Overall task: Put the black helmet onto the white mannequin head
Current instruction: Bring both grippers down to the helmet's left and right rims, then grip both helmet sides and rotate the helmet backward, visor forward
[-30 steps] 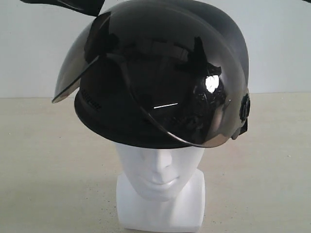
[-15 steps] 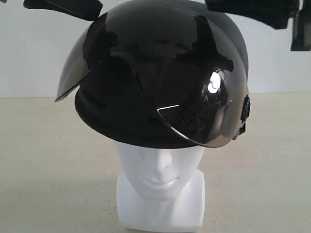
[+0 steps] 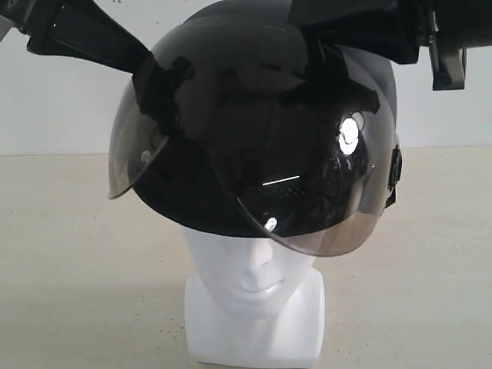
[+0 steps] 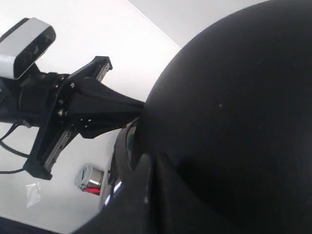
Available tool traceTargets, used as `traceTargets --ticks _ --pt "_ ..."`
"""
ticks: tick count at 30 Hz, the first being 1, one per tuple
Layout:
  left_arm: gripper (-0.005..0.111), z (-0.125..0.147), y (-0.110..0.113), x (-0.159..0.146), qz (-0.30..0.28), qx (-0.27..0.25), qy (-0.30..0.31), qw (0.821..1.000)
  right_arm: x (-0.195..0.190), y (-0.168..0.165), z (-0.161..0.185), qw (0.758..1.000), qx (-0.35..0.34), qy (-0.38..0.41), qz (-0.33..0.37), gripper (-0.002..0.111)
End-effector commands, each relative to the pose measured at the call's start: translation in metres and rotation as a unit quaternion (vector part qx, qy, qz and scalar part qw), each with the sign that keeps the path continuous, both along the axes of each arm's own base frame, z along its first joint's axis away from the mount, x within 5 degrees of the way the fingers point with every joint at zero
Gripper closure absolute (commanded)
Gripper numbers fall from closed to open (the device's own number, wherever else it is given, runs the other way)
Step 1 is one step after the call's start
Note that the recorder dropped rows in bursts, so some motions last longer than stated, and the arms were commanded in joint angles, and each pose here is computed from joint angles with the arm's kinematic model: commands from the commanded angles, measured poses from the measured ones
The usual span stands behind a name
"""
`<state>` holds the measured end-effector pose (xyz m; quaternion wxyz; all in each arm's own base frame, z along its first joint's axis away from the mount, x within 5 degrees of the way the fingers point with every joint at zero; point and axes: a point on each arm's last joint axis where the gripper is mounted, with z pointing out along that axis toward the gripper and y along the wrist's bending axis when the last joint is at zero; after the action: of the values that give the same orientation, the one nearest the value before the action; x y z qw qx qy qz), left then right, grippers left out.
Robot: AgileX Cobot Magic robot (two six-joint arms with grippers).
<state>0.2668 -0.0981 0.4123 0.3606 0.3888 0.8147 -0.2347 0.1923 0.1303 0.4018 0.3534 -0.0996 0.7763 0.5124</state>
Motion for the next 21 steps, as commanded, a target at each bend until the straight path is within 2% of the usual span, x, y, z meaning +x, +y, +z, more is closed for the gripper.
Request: traceTargets --ticks 1,11,21 --pt "0.102 -0.016 -0.011 -0.006 -0.043 -0.028 0.053 0.997 -0.002 0.0 -0.01 0.999 -0.041 0.013 0.018 0.108" --pt "0.102 -0.015 -0.014 -0.01 -0.047 -0.049 0.059 0.996 -0.005 -0.001 -0.017 0.996 -0.073 0.035 0.026 0.108" --pt "0.102 -0.037 -0.015 -0.014 -0.051 -0.054 0.097 0.992 -0.008 0.001 -0.021 0.994 -0.095 0.049 0.033 0.108"
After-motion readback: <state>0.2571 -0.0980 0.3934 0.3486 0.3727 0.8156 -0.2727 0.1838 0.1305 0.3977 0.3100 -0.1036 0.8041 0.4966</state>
